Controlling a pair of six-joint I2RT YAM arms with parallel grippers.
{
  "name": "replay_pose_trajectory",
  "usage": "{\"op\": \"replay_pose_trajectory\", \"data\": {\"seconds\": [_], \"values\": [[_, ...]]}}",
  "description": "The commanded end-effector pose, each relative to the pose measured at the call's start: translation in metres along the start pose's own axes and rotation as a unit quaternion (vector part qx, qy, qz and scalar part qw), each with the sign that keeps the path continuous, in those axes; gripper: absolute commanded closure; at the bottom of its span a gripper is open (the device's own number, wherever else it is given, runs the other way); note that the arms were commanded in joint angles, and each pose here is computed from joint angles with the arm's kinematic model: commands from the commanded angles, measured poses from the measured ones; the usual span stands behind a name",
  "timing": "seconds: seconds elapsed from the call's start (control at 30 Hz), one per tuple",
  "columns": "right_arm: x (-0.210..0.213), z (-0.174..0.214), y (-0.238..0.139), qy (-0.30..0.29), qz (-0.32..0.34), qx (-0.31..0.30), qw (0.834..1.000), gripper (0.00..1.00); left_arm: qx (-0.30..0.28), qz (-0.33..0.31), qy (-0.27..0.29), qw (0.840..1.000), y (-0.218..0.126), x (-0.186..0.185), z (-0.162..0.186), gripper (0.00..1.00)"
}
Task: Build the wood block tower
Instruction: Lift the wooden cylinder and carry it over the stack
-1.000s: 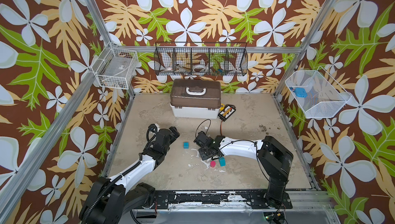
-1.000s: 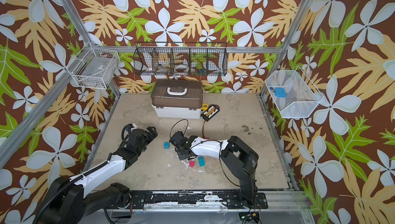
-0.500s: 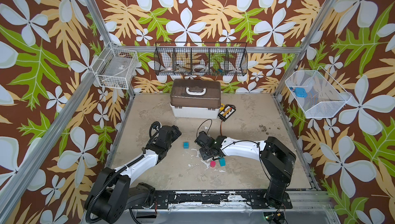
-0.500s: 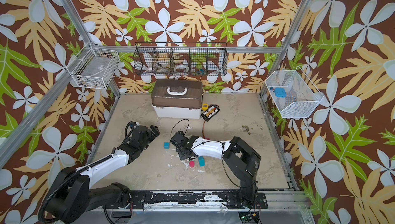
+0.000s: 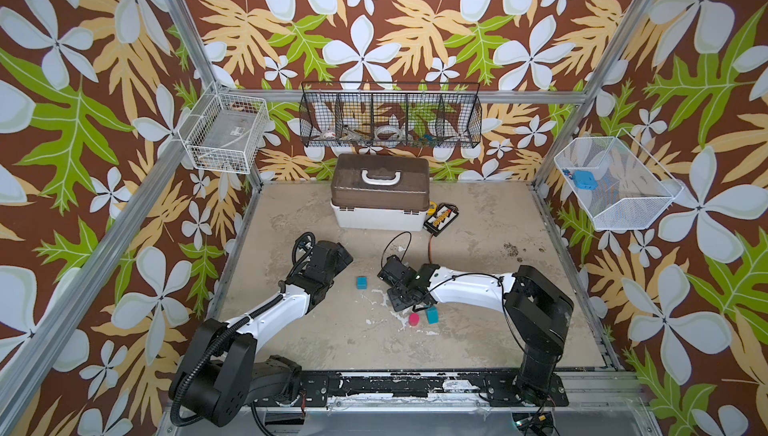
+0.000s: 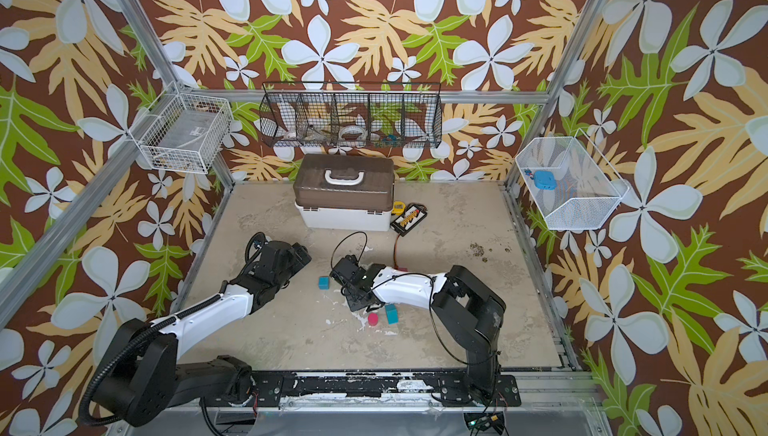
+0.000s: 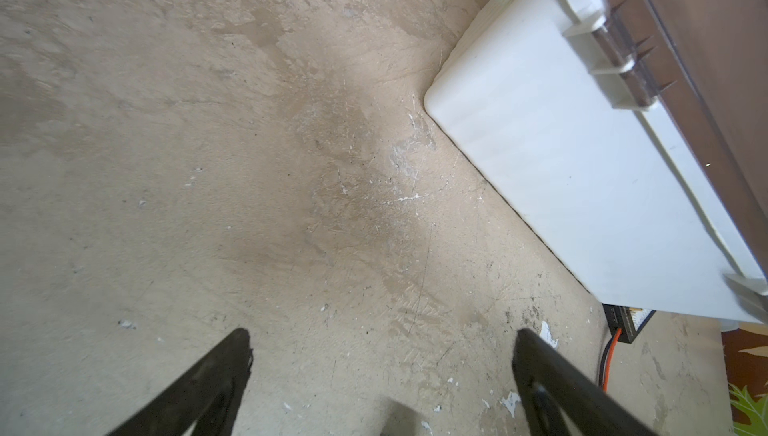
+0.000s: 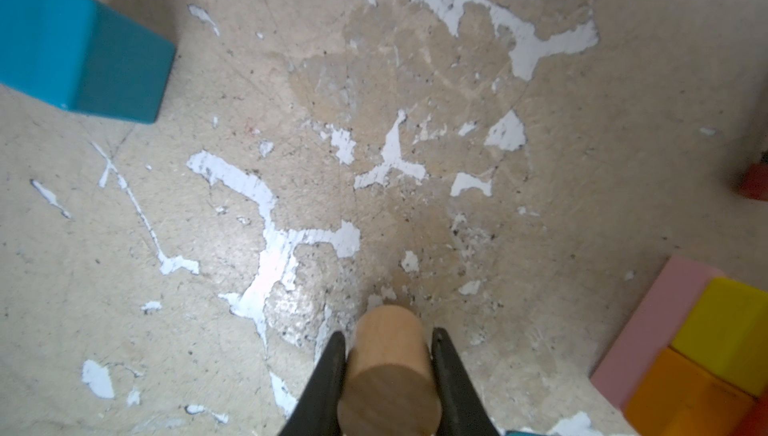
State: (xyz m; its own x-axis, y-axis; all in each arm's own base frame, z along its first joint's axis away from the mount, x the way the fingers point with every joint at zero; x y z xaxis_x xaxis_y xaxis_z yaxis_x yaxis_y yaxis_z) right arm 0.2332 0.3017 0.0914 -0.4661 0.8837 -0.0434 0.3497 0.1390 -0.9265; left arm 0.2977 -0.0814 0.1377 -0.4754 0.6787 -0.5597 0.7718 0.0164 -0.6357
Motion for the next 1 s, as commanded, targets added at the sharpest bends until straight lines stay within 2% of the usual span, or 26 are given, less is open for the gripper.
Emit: {"op": "replay_pose_trajectory", "data": {"seconds": [0.0, 0.2, 0.4, 0.63, 0.97], "values": [[-0.006, -0.006, -0.018, 0.006, 0.015, -0.021, 1.0, 0.79, -0.003, -0.016, 0.0, 1.0, 0.0, 0.004, -0.001, 0.01], [-0.027, -0.017, -0.067, 0.015, 0.049, -0.072, 0.996, 0.79, -0.001, -0.013, 0.0, 1.0, 0.0, 0.002, -0.001, 0.01], [-0.073, -0.02, -0.102, 0.057, 0.08, -0.093, 0.991, 0.79, 0.003, -0.011, 0.003, 1.0, 0.0, 0.001, 0.0, 0.01], [-0.128, -0.014, -0.101, 0.099, 0.076, -0.074, 0.989, 0.79, 0.004, -0.011, 0.005, 1.0, 0.0, 0.0, -0.001, 0.01], [-0.133, -0.016, -0.08, 0.091, 0.072, -0.043, 0.992, 0.8, 0.017, 0.014, 0.018, 1.0, -0.001, -0.008, 0.001, 0.05]]}}
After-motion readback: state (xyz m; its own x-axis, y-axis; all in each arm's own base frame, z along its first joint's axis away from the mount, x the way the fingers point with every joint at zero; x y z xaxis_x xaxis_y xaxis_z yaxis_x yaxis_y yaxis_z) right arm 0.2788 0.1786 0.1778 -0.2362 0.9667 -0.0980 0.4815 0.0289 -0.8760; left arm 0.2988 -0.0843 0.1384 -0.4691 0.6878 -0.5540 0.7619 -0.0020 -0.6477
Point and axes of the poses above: each gripper's point midway between its finger pads, its own y axis out along the fingers, its own x axis along the line the jaws close on, z = x × y, the point moved 6 cm from there along -y, back along the fingers, and after that the axes turned 5 degrees about -y, right-handed, at the moved point
